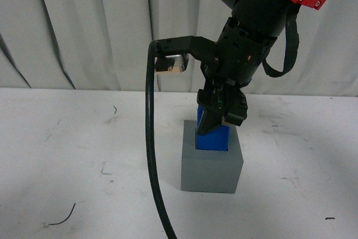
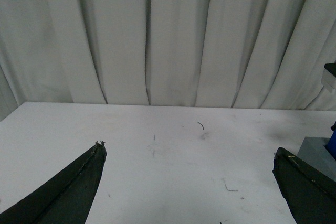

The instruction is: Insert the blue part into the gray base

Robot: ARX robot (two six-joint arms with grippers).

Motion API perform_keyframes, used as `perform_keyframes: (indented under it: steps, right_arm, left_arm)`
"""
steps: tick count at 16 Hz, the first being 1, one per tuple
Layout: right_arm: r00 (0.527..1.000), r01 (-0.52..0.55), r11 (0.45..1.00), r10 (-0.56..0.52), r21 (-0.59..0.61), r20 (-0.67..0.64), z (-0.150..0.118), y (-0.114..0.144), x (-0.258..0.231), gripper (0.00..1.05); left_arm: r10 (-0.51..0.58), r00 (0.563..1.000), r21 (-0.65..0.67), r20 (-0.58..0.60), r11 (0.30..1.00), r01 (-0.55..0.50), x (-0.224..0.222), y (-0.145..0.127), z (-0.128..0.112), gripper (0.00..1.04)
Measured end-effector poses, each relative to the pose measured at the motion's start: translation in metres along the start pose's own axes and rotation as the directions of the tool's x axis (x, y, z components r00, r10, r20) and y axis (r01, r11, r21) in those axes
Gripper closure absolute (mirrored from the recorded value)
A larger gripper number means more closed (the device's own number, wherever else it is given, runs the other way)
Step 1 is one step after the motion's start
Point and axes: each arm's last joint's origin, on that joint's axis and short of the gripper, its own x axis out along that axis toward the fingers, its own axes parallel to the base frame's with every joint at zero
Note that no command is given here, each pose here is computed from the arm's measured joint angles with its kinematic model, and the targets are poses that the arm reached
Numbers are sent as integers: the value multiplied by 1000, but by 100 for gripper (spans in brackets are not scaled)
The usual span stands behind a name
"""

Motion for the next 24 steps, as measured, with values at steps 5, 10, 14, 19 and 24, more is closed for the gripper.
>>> perform_keyframes:
  steps: [5,10,14,19,24]
  right_arm:
    - [1000,7,1000,-8,23,11,-1,1,0,58]
    - [1000,12,1000,-12,3,25,-6,4,-1,58]
    - [1000,11,1000,-12,6,21,-7,4,-1,58]
    - [999,-43,999,43,2,14,-12,9,2,32]
    - [998,-65,998,66,-3,15,-14,11,2,6]
  left_arm:
    - [0,1000,0,0,1000,0,0,0,0,7]
    - [0,1000,0,0,1000,0,0,0,0,7]
    - [0,1000,0,0,1000,0,0,0,0,7]
    - [0,1000,0,0,1000,0,0,0,0,7]
    - [0,1000,0,0,1000,0,0,0,0,7]
